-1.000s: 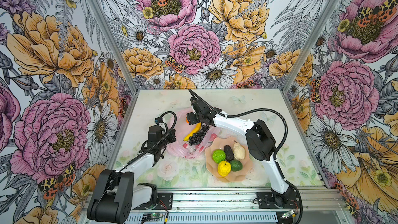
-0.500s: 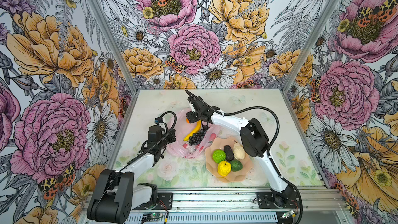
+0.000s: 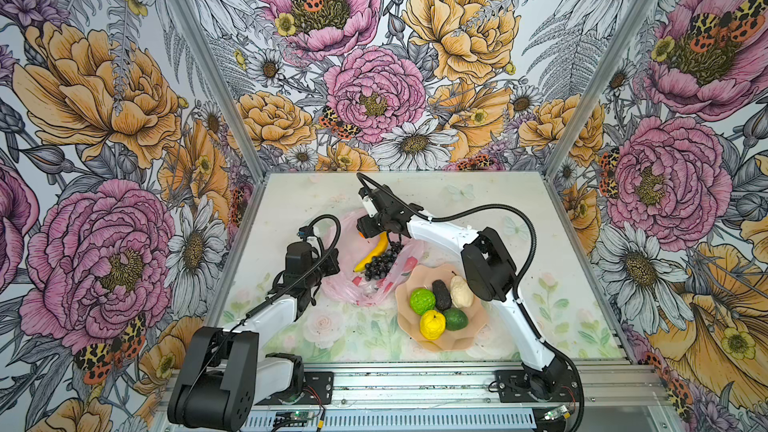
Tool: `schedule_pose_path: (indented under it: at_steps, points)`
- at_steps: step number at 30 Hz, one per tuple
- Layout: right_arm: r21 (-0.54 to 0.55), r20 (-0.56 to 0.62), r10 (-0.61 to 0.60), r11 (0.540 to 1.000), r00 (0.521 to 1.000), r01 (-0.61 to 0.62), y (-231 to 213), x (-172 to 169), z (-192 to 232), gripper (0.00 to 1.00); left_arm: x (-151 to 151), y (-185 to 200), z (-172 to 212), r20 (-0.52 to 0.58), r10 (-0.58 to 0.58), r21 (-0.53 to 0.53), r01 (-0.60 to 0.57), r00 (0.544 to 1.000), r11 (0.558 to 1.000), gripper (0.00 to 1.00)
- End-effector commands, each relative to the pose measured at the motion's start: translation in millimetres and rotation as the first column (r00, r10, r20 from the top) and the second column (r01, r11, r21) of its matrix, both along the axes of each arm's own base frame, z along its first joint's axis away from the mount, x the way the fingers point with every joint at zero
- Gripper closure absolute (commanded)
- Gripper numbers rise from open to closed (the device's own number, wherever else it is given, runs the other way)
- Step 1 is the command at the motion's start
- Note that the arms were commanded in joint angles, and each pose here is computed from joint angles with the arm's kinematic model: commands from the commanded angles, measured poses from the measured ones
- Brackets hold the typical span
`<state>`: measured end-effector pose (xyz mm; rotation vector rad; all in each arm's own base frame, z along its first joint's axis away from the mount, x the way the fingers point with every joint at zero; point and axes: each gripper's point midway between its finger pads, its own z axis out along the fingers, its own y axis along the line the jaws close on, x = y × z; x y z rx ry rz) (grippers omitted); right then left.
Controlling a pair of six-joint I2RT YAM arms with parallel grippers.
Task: Take the fake fruits out of the plastic bag
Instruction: 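Lower the right gripper into the bag and grasp the orange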
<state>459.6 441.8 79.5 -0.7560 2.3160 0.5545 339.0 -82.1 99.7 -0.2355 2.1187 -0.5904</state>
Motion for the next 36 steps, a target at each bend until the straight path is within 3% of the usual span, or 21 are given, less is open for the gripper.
schedule_pose_path:
  at_steps: [1, 22, 29, 36]
  points:
    - [0.006, -0.012, 0.028, 1.000, 1.000, -0.028, 8.8, -1.8, -10.7, 0.38, 2.4, 1.2, 5.7, 0.023, -0.002, -0.007, 0.002, 1.000, 1.000, 1.00]
    - [-0.048, 0.007, -0.001, 0.999, 1.000, 0.001, 6.9, -1.9, -22.2, 0.52, 2.1, 1.7, 4.4, 0.019, 0.000, -0.005, 0.000, 1.000, 1.000, 1.00]
    - [-0.051, 0.022, -0.011, 0.999, 1.000, 0.012, 7.2, -2.5, -15.7, 0.59, 2.2, 1.7, 4.9, 0.021, 0.000, -0.006, 0.000, 1.000, 1.000, 1.00]
    - [-0.013, 0.035, 0.007, 1.000, 0.999, -0.007, 8.7, -16.4, 17.5, 0.61, 2.4, 2.1, 4.6, 0.019, 0.001, -0.006, -0.001, 1.000, 1.000, 1.00]
